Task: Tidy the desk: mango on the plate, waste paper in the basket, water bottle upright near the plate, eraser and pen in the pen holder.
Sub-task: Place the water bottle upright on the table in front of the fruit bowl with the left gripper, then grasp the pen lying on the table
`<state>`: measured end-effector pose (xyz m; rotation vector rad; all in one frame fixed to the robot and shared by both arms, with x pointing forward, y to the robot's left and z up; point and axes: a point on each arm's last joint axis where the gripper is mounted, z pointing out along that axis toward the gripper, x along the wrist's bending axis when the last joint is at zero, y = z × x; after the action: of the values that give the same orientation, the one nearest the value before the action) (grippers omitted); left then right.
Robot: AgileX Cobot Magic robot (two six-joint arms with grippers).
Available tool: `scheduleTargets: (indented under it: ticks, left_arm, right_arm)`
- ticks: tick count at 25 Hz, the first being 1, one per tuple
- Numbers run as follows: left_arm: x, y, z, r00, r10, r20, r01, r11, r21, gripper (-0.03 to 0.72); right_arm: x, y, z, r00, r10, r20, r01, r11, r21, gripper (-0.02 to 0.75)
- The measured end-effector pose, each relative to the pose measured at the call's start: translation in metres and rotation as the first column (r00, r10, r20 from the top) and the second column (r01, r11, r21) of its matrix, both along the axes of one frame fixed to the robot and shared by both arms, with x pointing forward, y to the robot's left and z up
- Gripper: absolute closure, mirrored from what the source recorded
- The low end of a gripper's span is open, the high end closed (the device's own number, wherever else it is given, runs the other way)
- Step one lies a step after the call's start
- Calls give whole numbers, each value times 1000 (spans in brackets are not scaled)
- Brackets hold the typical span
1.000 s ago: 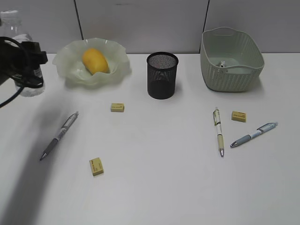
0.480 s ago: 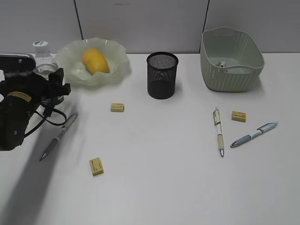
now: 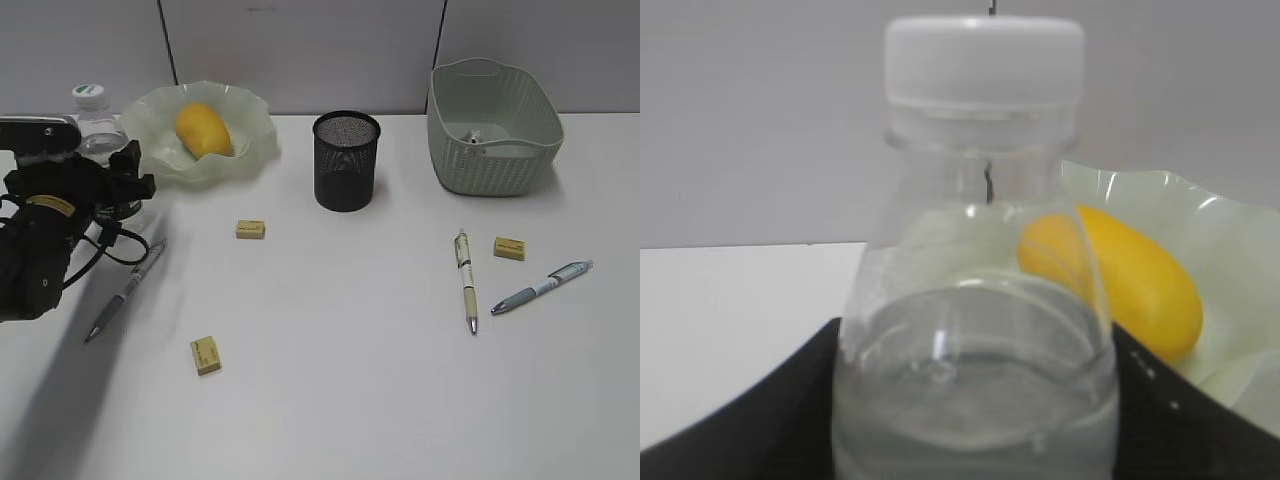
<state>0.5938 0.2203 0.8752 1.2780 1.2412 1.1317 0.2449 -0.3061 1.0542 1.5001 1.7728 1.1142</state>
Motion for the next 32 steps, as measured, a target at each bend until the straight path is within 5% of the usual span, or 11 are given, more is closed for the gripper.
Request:
scheduleTargets:
  ticks: [7,21,32]
  left_arm:
    - [0,0,0,1000,3,-1,-3,1000,-1,32]
    - [-51,13,0,994,-24,-109,28,999,36,21]
    - [-92,17,52,982,-103,-160,107,994,18,32]
  right_arm:
    - [0,0,0,1000,0,0,0,1000,0,229]
    - [0,0,0,1000,0,0,0,1000,0,229]
    - [0,0,0,1000,0,0,0,1000,0,229]
